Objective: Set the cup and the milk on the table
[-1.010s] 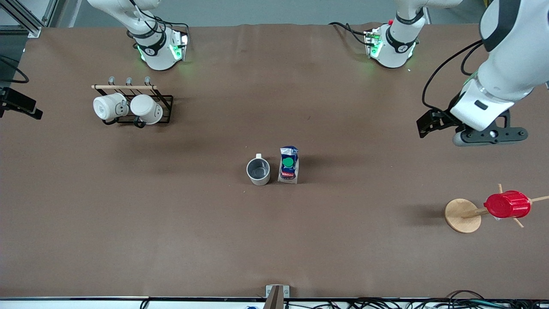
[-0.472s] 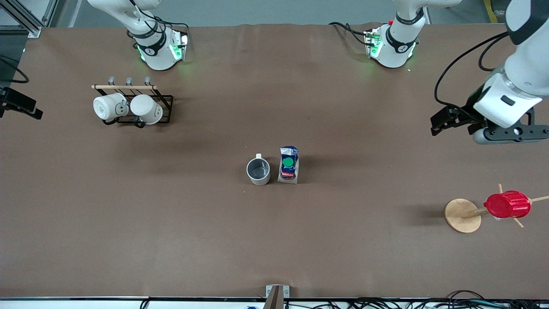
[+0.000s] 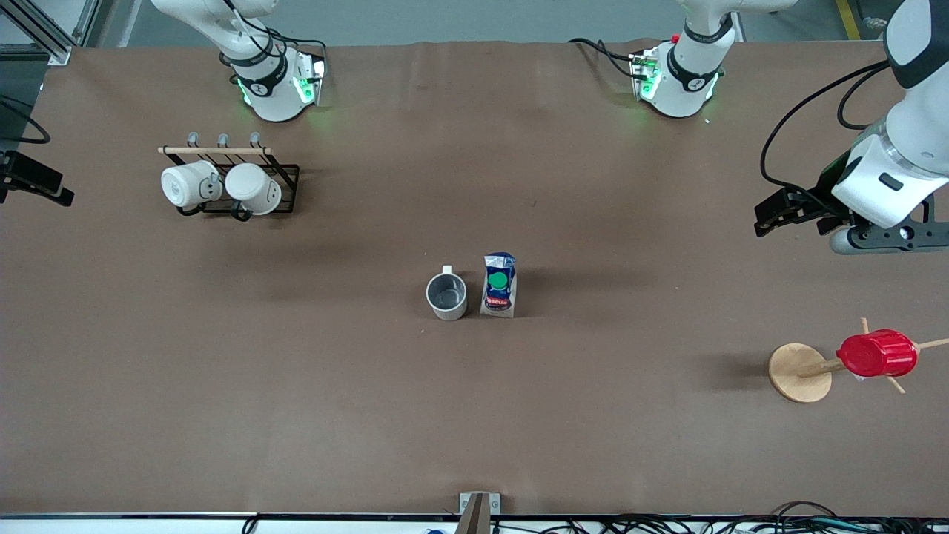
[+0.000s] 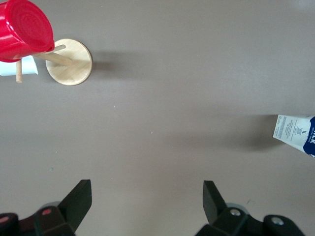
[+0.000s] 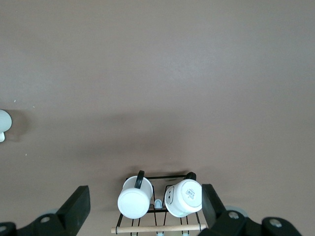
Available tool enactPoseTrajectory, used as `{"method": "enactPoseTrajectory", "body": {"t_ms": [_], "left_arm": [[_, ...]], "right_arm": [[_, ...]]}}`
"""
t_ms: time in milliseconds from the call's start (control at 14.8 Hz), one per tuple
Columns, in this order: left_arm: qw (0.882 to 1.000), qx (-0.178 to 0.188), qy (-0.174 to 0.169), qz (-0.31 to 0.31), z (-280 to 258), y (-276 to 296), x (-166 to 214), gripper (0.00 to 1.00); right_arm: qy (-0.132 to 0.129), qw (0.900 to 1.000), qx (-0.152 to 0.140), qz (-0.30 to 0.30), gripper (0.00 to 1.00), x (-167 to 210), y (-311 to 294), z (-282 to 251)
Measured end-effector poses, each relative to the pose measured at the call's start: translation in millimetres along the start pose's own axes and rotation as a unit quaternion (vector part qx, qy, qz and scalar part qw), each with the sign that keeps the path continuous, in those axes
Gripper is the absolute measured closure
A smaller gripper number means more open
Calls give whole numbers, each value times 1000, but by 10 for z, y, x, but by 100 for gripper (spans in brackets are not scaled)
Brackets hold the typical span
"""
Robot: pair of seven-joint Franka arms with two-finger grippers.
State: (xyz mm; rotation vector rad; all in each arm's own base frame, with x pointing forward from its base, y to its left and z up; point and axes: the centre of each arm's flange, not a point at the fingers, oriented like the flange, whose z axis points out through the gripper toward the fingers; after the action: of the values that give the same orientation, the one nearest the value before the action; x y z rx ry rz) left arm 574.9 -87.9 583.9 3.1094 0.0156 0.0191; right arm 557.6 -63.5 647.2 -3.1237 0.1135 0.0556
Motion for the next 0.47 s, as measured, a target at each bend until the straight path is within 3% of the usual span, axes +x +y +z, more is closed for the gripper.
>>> {"method": "enactPoseTrajectory", "body": {"t_ms": [472], "left_arm": [[1000, 1, -1, 17, -20, 174, -130, 0]], "right_arm": [[0, 1000, 0, 0, 0, 0, 1, 1]]}}
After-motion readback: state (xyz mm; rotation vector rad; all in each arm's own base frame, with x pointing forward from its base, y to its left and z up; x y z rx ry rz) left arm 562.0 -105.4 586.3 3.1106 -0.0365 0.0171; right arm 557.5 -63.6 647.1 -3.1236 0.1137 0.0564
